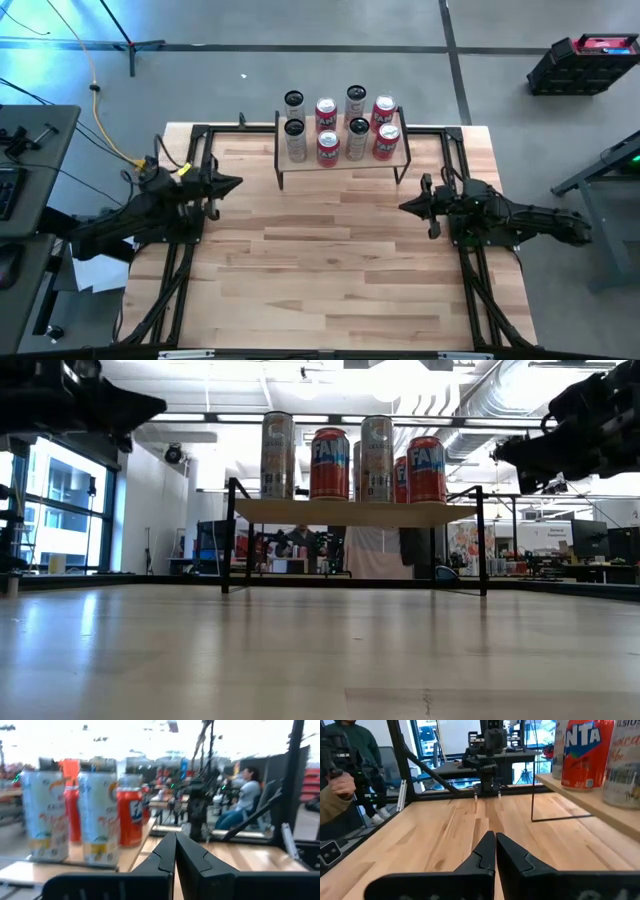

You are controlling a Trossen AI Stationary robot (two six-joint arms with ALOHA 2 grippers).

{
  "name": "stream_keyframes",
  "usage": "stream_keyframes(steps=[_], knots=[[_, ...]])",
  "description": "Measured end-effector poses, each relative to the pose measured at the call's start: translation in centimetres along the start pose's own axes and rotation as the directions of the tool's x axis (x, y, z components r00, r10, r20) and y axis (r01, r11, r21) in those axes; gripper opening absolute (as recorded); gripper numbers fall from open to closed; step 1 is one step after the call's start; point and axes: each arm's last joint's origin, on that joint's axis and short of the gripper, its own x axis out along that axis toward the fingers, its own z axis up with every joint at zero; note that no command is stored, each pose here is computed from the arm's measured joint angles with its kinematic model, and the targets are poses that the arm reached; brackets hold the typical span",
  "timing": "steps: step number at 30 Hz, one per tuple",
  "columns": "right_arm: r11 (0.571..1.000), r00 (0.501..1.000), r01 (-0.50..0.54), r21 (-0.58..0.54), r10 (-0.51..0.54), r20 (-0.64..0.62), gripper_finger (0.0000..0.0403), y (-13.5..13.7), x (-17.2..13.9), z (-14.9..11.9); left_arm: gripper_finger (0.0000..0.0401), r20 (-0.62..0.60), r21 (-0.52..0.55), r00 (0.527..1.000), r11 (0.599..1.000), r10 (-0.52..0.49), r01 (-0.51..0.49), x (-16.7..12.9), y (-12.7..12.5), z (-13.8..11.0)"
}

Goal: Place canned beverage on shelf
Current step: Return to Home Position

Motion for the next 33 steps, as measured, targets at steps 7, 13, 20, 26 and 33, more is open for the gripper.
stream_keyframes(steps=[7,13,20,26,33], knots=[[0.999,0.998,-0.013,-0.029,0.015,0.065,0.0,0.2,-0.7,0.5,0.0,-0.03,-0.077,0.999,0.997,-0.014,0.011,0.5,0.2,-3.3],[1.0,0.998,-0.012,-0.009,0.012,0.064,0.0,0.2,-0.6,0.4,0.0,0.024,-0.054,0.995,0.994,-0.094,0.095,0.4,-0.1,-2.7],[0.999,0.998,0.028,-0.022,-0.026,0.06,0.0,0.1,-0.6,0.4,0.0001,-0.059,-0.056,0.998,0.998,-0.024,0.021,0.5,0.2,-3.6],[0.982,0.981,0.187,0.007,-0.187,0.052,0.0,-0.4,-0.7,0.2,0.0001,-0.134,-0.033,0.985,0.993,0.107,-0.112,0.4,0.6,-4.3],[0.982,0.981,0.189,0.011,-0.189,0.045,0.0,-0.4,-0.7,0.1,0.0003,-0.135,-0.063,0.984,0.99,0.115,-0.124,0.4,0.5,-4.3]])
